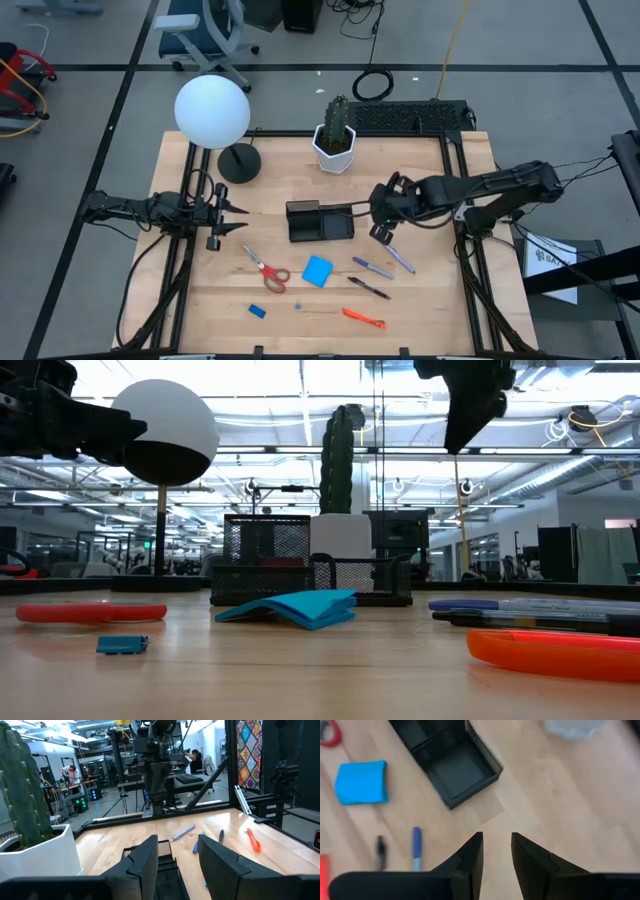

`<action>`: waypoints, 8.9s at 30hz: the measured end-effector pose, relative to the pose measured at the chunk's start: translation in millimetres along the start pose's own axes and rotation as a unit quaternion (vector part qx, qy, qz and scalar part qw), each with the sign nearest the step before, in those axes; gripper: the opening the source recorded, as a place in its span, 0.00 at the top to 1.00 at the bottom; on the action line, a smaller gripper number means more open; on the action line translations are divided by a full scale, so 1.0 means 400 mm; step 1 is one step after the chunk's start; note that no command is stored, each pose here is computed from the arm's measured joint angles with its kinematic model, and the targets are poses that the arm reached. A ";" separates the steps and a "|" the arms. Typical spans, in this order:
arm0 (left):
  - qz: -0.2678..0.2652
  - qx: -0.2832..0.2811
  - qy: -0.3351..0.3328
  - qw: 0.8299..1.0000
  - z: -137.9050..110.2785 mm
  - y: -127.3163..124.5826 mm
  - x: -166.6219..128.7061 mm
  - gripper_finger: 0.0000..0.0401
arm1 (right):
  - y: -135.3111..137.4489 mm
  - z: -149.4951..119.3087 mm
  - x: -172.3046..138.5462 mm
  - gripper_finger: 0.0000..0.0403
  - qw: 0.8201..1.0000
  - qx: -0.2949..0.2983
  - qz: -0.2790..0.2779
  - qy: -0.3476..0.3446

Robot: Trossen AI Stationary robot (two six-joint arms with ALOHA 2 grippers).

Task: Pick and place office supplies into organizer
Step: Put the white pen into the black desk organizer, then put the blue pen into the black desk organizer

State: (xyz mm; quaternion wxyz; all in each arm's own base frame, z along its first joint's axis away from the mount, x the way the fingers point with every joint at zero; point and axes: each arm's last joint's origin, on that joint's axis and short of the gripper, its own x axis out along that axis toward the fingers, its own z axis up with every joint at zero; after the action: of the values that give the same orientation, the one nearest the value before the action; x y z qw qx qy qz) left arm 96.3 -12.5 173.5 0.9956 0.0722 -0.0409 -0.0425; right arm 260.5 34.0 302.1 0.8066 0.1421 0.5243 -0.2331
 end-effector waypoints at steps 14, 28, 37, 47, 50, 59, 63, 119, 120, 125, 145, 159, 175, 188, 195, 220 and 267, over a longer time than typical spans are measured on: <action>0.000 0.000 0.000 1.000 0.000 0.000 0.000 0.64 | 0.003 -0.062 0.036 0.77 0.982 0.037 -0.071 0.171; 0.000 0.000 0.000 1.000 0.000 0.000 0.000 0.64 | 0.046 -0.073 0.035 0.77 0.987 0.045 -0.011 0.153; 0.000 0.000 0.000 1.000 0.000 0.000 0.000 0.64 | 0.055 -0.090 0.054 0.77 0.985 0.087 -0.014 0.150; 0.000 0.000 0.000 1.000 0.000 0.000 0.000 0.64 | 0.046 -0.172 0.181 0.77 0.968 0.119 0.022 0.219; 0.000 0.000 0.000 1.000 0.000 0.000 0.000 0.64 | 0.036 -0.198 0.212 0.77 0.964 0.127 0.022 0.233; 0.000 0.000 0.000 1.000 0.000 0.000 0.000 0.64 | 0.018 -0.240 0.280 0.77 0.968 0.123 0.038 0.216; 0.000 0.000 0.000 1.000 0.000 0.000 0.000 0.64 | 0.015 -0.252 0.300 0.77 0.969 0.125 0.051 0.206; 0.001 0.000 -0.005 1.000 0.002 0.000 0.000 0.64 | 0.038 -0.204 0.320 0.95 0.982 -0.034 0.148 0.112; 0.001 0.000 -0.005 1.000 0.003 0.000 0.000 0.64 | 0.041 -0.201 0.321 0.95 0.981 -0.035 0.157 0.104; 0.001 0.000 -0.004 1.000 0.002 0.000 0.000 0.64 | 0.071 -0.164 0.313 0.95 0.972 -0.042 0.227 0.032; 0.001 0.000 -0.004 1.000 0.002 0.000 0.000 0.64 | 0.078 -0.026 0.277 0.95 0.919 -0.139 0.239 -0.280; 0.000 0.000 -0.004 1.000 0.002 0.000 0.000 0.64 | 0.019 0.029 0.280 0.95 0.829 -0.150 0.216 -0.494; 0.000 0.000 -0.004 1.000 0.002 0.000 0.000 0.64 | -0.030 0.044 0.376 0.95 0.772 -0.132 0.205 -0.587; 0.001 0.000 -0.004 1.000 0.002 0.000 0.000 0.64 | 0.003 0.112 0.420 0.95 0.762 -0.138 0.223 -0.591; 0.001 0.000 -0.004 1.000 0.002 0.000 0.000 0.64 | 0.000 0.114 0.425 0.95 0.765 -0.137 0.222 -0.589; 0.001 0.000 -0.004 1.000 0.002 0.000 0.000 0.64 | -0.010 0.117 0.435 0.87 0.777 -0.139 0.209 -0.578; 0.001 0.000 -0.004 1.000 0.002 0.000 0.000 0.64 | -0.007 0.119 0.407 0.77 0.782 -0.131 0.221 -0.567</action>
State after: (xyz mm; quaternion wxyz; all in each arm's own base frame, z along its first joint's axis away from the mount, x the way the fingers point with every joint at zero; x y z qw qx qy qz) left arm 96.3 -12.5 174.4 0.9955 0.0718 -0.0449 -0.0421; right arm 352.0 -28.0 173.3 0.9987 -0.0110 -0.0480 -0.0158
